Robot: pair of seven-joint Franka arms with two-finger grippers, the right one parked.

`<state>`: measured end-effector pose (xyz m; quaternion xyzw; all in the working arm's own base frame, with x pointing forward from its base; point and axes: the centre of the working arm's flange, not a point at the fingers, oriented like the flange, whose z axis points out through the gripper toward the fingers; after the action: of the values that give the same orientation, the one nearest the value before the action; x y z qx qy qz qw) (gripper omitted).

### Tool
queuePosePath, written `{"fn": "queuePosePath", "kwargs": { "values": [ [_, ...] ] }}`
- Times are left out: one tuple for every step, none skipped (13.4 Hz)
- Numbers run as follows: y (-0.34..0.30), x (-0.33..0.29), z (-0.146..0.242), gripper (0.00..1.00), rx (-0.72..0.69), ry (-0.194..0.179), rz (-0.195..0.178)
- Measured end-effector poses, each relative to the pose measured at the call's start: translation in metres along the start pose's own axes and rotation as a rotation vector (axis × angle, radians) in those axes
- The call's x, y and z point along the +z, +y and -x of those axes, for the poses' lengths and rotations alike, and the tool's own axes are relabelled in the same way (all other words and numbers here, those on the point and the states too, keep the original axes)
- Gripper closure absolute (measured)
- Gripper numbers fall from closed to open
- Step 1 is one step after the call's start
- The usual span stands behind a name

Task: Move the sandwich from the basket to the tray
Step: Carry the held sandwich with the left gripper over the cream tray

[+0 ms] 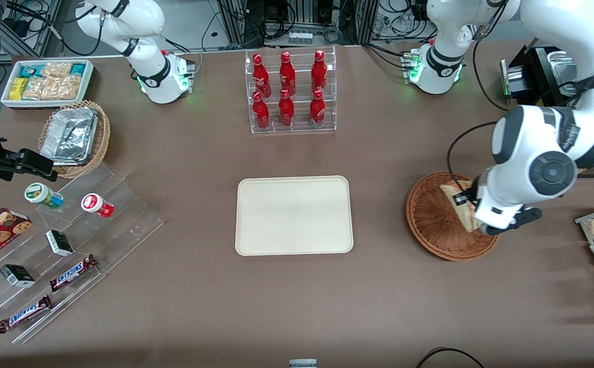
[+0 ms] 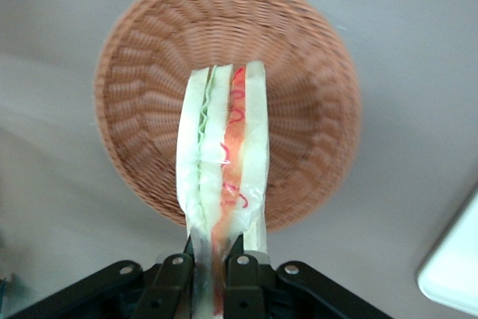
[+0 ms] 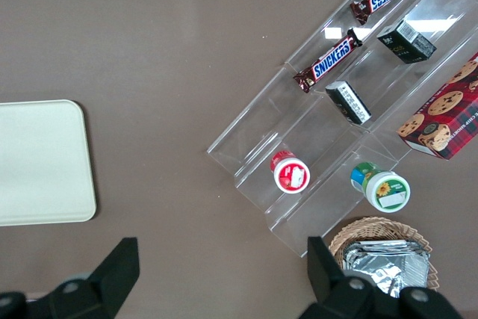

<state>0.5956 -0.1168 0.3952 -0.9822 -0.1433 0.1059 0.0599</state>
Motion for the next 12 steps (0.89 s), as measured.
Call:
{"fn": "queuePosePath", "kwargs": {
  "values": [
    [0.018,-0.003,0.010,0.85,0.041,0.005,0.004],
    [0.038,-0.005,0.021,0.85,0.086,0.009,0.008],
    [0.061,-0.008,0.034,0.85,0.132,0.014,0.013],
    [0.083,-0.011,0.045,0.85,0.174,0.021,0.018],
    [0.105,-0.012,0.055,0.85,0.214,0.026,0.021],
    [0.127,-0.010,0.064,0.85,0.251,0.027,0.021],
    [0.149,-0.004,0.072,0.85,0.286,0.024,0.022],
    [0.171,0.005,0.078,0.85,0.316,0.025,0.028],
    [0.192,0.015,0.084,0.85,0.336,0.030,0.037],
    [0.211,0.026,0.089,0.85,0.343,0.032,0.046],
    [0.228,0.036,0.094,0.85,0.349,0.033,0.053],
    [0.243,0.046,0.098,0.85,0.362,0.031,0.060]
  ]
}}
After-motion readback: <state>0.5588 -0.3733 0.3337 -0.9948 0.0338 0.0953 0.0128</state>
